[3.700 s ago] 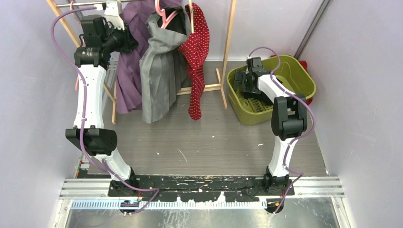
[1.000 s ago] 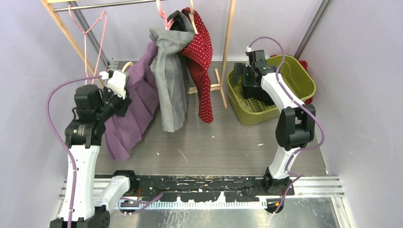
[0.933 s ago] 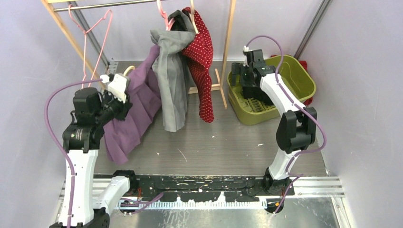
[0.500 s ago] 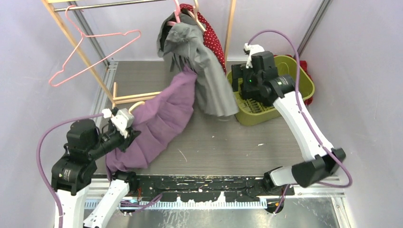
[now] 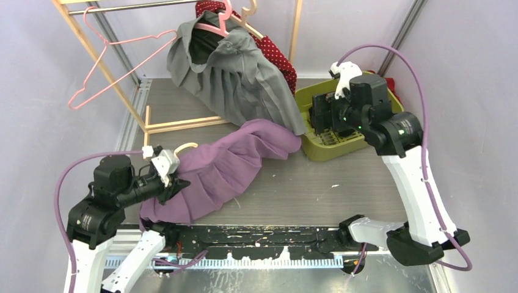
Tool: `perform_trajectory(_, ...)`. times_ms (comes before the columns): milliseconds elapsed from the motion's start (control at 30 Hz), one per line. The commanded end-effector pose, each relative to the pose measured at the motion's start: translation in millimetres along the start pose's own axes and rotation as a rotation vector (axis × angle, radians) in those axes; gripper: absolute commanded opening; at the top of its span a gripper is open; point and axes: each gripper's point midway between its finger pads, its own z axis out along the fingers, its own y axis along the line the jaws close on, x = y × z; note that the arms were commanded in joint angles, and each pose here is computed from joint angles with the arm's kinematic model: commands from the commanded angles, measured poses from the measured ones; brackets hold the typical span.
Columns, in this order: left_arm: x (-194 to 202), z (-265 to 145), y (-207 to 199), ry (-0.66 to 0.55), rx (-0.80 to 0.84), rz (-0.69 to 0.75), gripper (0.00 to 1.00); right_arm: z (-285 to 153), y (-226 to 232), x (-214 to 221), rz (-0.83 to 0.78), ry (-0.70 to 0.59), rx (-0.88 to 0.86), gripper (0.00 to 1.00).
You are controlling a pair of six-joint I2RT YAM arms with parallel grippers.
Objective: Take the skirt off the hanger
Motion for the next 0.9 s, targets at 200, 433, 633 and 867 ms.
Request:
perform_trajectory(200, -90, 15, 6, -0.195, 0.133, 0.081, 0.00, -95, 47, -7, -0.051, -0.023, -0.301, 1.00)
perform_trajectory(433, -94, 42, 9, -0.138, 0.206, 0.078, 0.00, -86, 79, -22, -0.013, -0.097, -0.448, 0.99)
perform_trajectory(633, -87, 59, 0, -0.070, 0.261, 0.095, 0.00, -58, 117, -40, -0.008, -0.137, -0.532, 1.00)
perform_trajectory(867, -83, 66, -9, -0.046, 0.298, 0.121, 0.00, -32, 174, -41, -0.139, -0.092, -0.560, 1.00)
